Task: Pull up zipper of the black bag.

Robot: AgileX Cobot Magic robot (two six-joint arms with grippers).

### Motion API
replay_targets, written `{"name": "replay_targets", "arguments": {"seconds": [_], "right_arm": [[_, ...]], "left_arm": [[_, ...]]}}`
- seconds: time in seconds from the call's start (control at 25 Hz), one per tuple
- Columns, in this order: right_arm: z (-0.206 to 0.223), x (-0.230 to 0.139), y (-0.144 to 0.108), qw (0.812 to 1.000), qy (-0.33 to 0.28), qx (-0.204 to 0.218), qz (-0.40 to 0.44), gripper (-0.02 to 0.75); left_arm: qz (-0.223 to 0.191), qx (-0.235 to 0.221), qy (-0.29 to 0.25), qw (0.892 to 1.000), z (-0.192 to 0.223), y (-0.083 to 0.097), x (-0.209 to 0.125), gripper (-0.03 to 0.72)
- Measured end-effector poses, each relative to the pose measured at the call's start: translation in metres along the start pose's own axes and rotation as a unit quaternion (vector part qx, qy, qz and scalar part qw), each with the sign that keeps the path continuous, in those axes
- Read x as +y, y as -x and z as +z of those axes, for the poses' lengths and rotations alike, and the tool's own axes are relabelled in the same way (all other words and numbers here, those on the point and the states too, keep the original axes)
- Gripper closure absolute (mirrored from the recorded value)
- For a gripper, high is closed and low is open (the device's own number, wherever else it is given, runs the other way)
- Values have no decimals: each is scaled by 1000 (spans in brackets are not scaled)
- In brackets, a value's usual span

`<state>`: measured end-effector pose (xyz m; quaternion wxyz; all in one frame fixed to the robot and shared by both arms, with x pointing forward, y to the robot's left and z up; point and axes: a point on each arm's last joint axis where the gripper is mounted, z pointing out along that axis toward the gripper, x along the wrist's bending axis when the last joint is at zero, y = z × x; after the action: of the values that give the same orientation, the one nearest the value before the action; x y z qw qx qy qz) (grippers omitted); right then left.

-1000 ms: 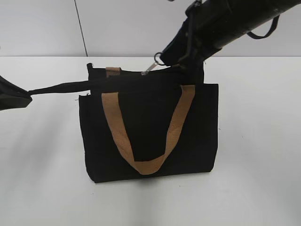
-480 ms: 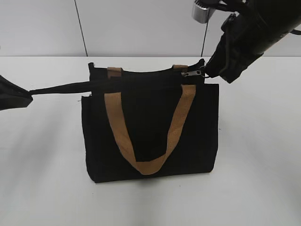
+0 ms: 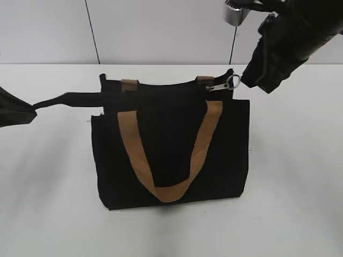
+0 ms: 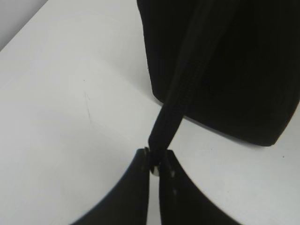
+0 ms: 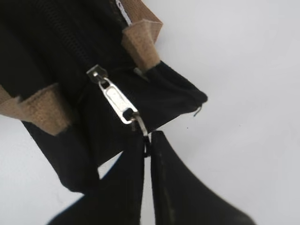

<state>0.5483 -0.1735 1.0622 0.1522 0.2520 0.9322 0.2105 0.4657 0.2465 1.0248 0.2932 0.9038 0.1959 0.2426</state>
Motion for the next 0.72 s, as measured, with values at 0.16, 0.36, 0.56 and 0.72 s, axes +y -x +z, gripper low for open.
{"name": "replay_targets", "arguments": {"seconds": [0.16, 0.36, 0.56, 0.72], "right_arm": [[-17, -1, 1, 1000, 9, -19, 22, 440], [-32, -4, 4, 994, 16, -44, 102, 301], [-46, -38, 38, 952, 4, -84, 295, 288], [-65, -71, 60, 927, -16, -112, 356, 286]], "left_arm": [[-50, 20, 8, 999, -4, -2, 2, 436], [-178, 80, 36, 980, -17, -10, 7, 182], [-358, 120, 67, 924, -34, -25, 4, 215], [-440, 117, 45, 889, -51, -39, -3, 263]]}}
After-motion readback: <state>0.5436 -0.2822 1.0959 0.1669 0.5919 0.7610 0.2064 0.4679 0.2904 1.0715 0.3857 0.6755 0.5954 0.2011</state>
